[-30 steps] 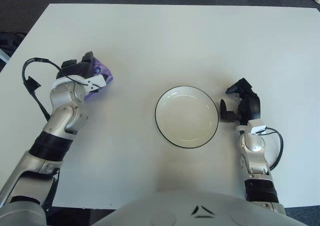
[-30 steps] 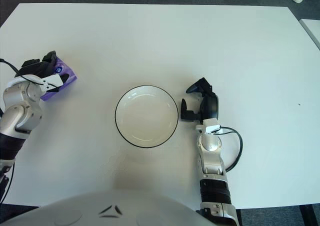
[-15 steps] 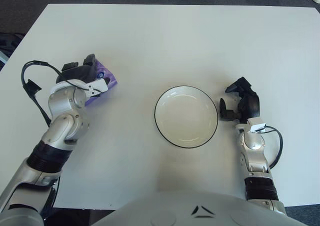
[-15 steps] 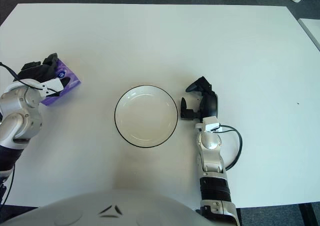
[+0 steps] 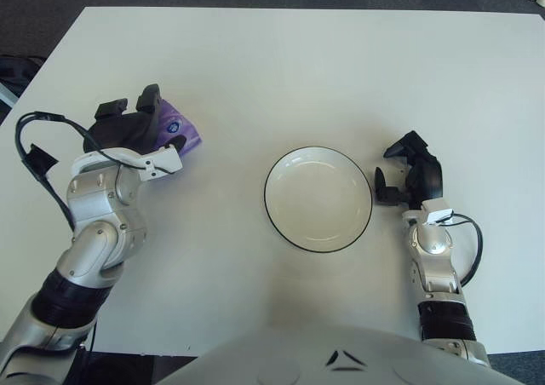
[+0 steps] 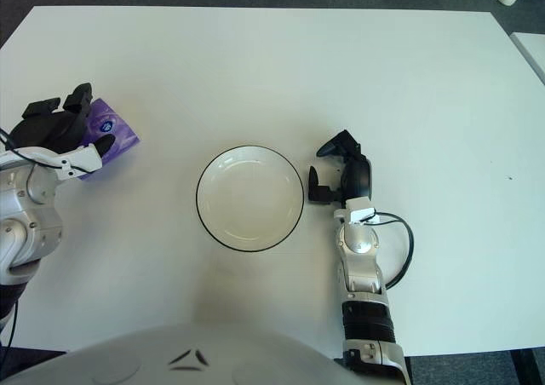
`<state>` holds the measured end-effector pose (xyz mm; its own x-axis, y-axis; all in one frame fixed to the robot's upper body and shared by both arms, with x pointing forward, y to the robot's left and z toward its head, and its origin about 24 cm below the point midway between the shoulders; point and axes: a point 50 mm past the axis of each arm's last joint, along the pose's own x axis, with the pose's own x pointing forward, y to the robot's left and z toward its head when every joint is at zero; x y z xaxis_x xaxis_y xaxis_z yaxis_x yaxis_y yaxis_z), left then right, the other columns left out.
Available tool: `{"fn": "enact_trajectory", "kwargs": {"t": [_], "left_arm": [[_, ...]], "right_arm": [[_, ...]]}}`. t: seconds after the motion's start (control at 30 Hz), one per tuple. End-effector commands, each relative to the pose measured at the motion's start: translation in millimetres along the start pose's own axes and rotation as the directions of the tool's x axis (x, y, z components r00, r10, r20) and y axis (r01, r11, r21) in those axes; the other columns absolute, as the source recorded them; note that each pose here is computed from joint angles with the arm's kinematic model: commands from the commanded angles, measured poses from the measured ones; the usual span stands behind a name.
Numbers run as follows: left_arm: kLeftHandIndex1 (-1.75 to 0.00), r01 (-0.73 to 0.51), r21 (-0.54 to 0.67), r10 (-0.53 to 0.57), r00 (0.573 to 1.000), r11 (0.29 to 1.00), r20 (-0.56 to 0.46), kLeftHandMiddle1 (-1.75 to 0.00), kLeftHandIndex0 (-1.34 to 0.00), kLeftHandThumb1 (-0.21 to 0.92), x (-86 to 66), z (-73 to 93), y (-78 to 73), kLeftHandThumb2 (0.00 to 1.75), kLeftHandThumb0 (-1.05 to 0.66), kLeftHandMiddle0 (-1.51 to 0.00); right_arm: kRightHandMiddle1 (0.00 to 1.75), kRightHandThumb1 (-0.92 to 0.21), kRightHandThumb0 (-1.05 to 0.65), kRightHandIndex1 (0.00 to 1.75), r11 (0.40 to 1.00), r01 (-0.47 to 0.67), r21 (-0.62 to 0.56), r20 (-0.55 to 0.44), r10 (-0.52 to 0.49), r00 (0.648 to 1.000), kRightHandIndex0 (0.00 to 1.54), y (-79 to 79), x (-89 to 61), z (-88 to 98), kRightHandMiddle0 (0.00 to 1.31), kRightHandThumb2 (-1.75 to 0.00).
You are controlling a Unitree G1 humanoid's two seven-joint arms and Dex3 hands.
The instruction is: Put the tissue paper into the plate.
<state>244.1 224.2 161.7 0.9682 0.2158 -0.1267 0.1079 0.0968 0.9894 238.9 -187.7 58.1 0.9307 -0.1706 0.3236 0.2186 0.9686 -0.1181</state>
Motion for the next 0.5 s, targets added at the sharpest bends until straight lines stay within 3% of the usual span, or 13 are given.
{"fn": "enact_trajectory", "kwargs": {"t": [0.0,0.17,0.47], "left_arm": [[-0.07,0.052,0.028,-0.052,0.999,0.998,-0.018,-0.24,0.0,0.92,-0.9,-5.5,-2.3,1.03,-1.05,0.0],[-0.03,0.097,0.039,-0.096,0.995,0.995,-0.031,-0.22,0.0,0.92,6.3,-12.3,-9.1,1.01,-1.05,0.0],[-0.04,0.19,0.08,-0.189,0.982,0.979,-0.023,-0.24,0.0,0.92,16.1,-22.9,-36.0,0.95,-1.05,0.0]], "right_arm": [[1.75,0.0,-0.01,1.67,1.0,0.006,-0.003,-0.095,-0.006,0.995,0.88,-3.5,-13.2,-16.6,0.61,-1.66],[1.75,0.01,-0.01,1.67,1.0,0.009,-0.003,-0.089,-0.009,0.996,0.89,-4.6,-14.4,-15.9,0.62,-1.67],[1.75,0.04,-0.01,1.69,1.0,0.012,-0.007,-0.083,-0.013,0.996,0.9,-8.2,-16.5,-14.6,0.64,-1.71]]}}
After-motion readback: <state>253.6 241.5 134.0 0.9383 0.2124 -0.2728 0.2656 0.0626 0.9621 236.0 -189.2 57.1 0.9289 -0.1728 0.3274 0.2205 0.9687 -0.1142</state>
